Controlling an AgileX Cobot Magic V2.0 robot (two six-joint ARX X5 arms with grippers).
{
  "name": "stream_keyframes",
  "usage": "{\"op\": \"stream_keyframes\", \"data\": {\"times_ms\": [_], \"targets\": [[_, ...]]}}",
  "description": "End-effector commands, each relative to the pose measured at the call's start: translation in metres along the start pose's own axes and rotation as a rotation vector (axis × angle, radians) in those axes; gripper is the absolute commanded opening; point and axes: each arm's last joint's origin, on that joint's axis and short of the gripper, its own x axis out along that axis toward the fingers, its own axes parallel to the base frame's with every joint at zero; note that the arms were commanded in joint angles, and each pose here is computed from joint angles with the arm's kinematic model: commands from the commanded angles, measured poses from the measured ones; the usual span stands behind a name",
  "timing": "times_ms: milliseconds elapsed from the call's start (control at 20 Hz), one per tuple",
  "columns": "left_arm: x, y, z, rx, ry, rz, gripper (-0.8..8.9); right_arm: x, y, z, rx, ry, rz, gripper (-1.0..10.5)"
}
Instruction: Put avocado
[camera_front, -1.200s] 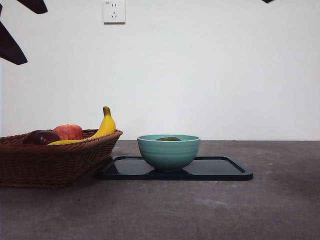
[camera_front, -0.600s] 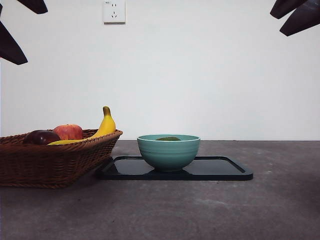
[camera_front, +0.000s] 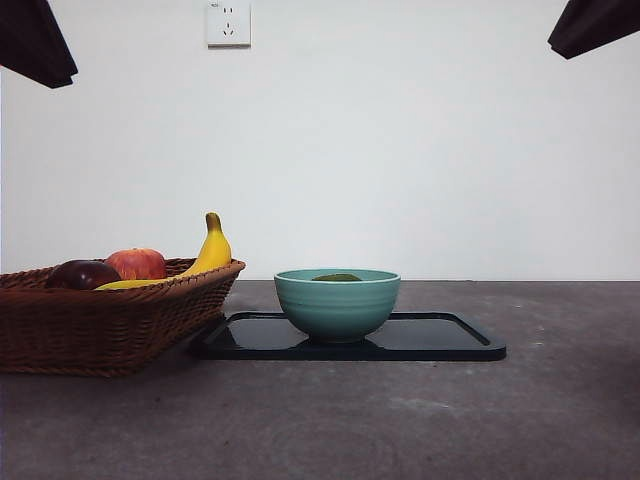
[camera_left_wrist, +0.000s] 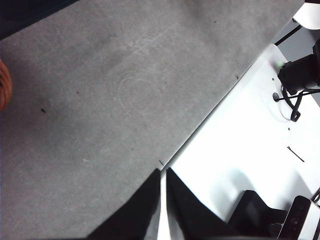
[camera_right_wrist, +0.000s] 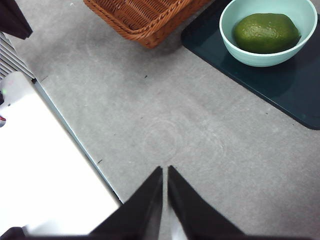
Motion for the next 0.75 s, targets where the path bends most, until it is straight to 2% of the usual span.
{"op": "stream_keyframes", "data": {"times_ms": [50,500,550,600,650,750], "targets": [[0.001,-0.001,0.002,0.014,-0.003,-0.009,0.15,-0.001,0.002,0.003,-0.004,-0.012,0.009,0.1],[0.000,-0.002,0.002,0.021,-0.010,-0.010,0.15,-0.001,0.002,0.003,-0.003,-0.012,0.009,0.1],[-0.004,-0.002,0.003,0.035,-0.045,0.007,0.15,-0.001,0.002,0.003,-0.003,-0.012,0.009,0.1],[-0.009,-0.002,0.005,0.092,-0.100,0.030,0.15,-0.001,0.002,0.003,-0.004,-0.012,0.009,0.1],[-0.018,-0.001,0.008,0.172,-0.194,0.069,0.15,-0.001,0.002,0.003,-0.003,-0.012,0.009,0.1],[-0.046,-0.002,0.015,0.312,-0.456,0.195,0.15,-0.001,0.002,0.003,-0.003,-0.012,0.009,0.1]]}}
